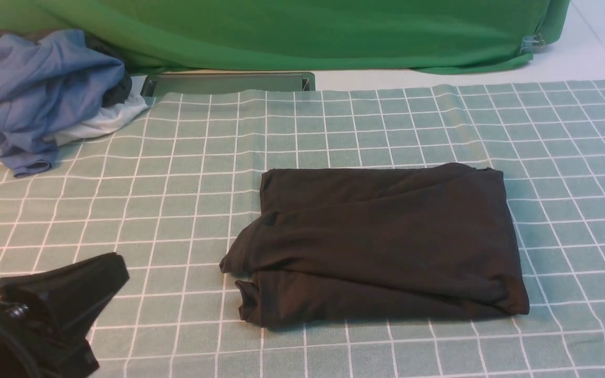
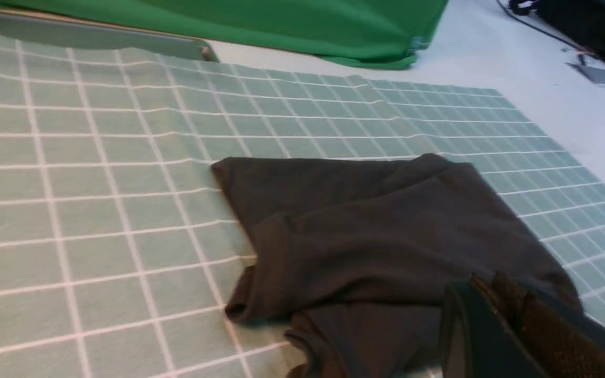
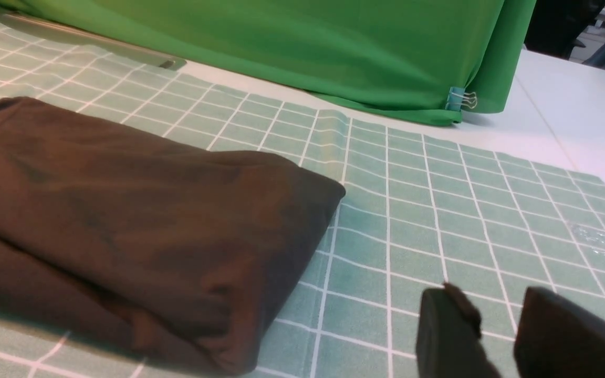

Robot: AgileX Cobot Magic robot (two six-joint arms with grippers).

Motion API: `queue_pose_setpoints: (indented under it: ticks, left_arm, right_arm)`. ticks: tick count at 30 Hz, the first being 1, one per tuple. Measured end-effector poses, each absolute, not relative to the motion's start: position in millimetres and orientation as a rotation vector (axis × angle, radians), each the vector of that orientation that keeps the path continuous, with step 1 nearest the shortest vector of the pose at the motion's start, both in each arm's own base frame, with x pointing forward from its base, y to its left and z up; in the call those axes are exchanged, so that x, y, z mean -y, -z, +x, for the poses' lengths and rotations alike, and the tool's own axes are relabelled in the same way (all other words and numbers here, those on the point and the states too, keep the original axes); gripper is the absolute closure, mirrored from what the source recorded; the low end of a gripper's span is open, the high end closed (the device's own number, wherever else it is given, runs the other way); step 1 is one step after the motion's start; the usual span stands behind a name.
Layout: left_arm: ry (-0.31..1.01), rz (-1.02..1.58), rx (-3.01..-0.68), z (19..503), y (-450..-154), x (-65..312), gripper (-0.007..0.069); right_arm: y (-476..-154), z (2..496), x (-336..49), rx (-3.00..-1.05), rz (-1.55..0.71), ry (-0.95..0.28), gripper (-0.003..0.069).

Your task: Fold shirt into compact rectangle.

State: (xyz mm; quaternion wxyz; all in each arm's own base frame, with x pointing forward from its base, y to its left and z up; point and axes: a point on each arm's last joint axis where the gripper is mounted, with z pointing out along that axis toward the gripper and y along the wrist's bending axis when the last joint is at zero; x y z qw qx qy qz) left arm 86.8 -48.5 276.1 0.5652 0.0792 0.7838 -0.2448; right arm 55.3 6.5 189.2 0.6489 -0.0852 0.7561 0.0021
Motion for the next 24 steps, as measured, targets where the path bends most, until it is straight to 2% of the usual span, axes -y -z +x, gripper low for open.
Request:
queue_pose_setpoints:
  ticks: [8,19,24]
  left_arm:
    - [0.441,-0.028,-1.884,89,-259,28,0.0607]
    - [0.259,-0.239,-1.69,62,-206,2,0.0607]
    - [0.227,-0.252,-1.655,57,-196,0,0.0607]
  right_arm:
    - [-189,55,-7,-1.718,-0.194,-0.005,0.0424]
    - [-189,55,-7,-1.718,-0.194,-0.005,0.0421]
    - [-189,55,-7,-1.718,-0.194,-0.005,0.0421]
